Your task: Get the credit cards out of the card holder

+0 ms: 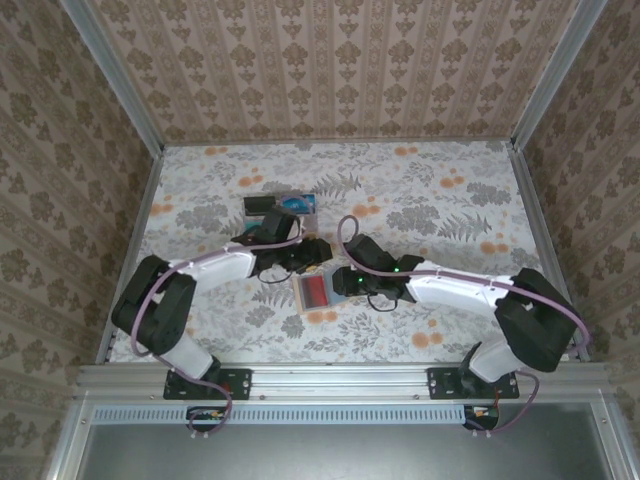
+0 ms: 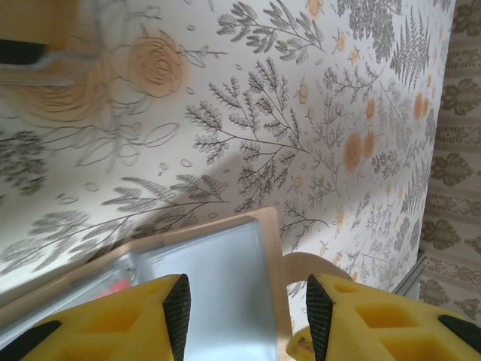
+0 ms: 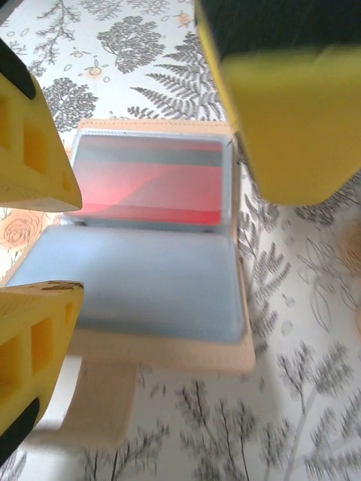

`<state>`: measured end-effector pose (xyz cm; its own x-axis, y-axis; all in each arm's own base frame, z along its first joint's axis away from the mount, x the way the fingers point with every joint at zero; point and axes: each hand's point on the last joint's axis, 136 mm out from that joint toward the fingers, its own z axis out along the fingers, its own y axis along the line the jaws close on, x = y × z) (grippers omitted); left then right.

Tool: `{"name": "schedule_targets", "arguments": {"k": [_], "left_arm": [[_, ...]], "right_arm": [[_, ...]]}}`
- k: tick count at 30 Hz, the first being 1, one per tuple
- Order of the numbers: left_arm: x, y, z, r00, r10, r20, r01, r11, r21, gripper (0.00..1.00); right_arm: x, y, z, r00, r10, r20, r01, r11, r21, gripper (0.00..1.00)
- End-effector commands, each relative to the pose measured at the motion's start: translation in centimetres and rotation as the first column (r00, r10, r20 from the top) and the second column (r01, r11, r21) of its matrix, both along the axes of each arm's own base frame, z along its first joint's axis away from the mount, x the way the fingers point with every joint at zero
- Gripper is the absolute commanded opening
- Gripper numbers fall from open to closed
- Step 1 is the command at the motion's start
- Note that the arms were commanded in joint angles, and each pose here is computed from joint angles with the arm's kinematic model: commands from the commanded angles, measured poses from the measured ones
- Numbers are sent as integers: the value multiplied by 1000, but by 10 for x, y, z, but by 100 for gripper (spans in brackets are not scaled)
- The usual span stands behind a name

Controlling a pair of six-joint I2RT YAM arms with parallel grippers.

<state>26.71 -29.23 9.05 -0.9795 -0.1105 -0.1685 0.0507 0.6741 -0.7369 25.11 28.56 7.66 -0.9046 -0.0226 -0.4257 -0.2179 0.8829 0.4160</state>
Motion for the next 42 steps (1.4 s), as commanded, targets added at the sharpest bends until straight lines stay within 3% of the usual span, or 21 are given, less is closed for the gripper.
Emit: {"name": "schedule_targets", "arguments": {"k": [1,9,17,28,42], "left_arm": [[-18,32,-11,998,40,-40,-37,996,77,47],[-51,73,-31,983,153,-99,-138,980,146,32],[-55,59,-40,984,123,-127,-105,984,143,22],[-50,51,-44,986,105,-132,-85,986,146,21],[-43,42,-27,992,87,-93,-79,993,87,22]], "right_arm": [[-3,17,-5,998,48,-51,-48,999,12,31],[-1,48,-31,971,59,-234,-39,995,90,29],[7,32,-53,952,-7,-306,29,997,67,25],[2,15,-74,945,-24,-327,17,1000,-23,26],[2,-1,-87,946,-58,-320,19,992,-123,21]]}}
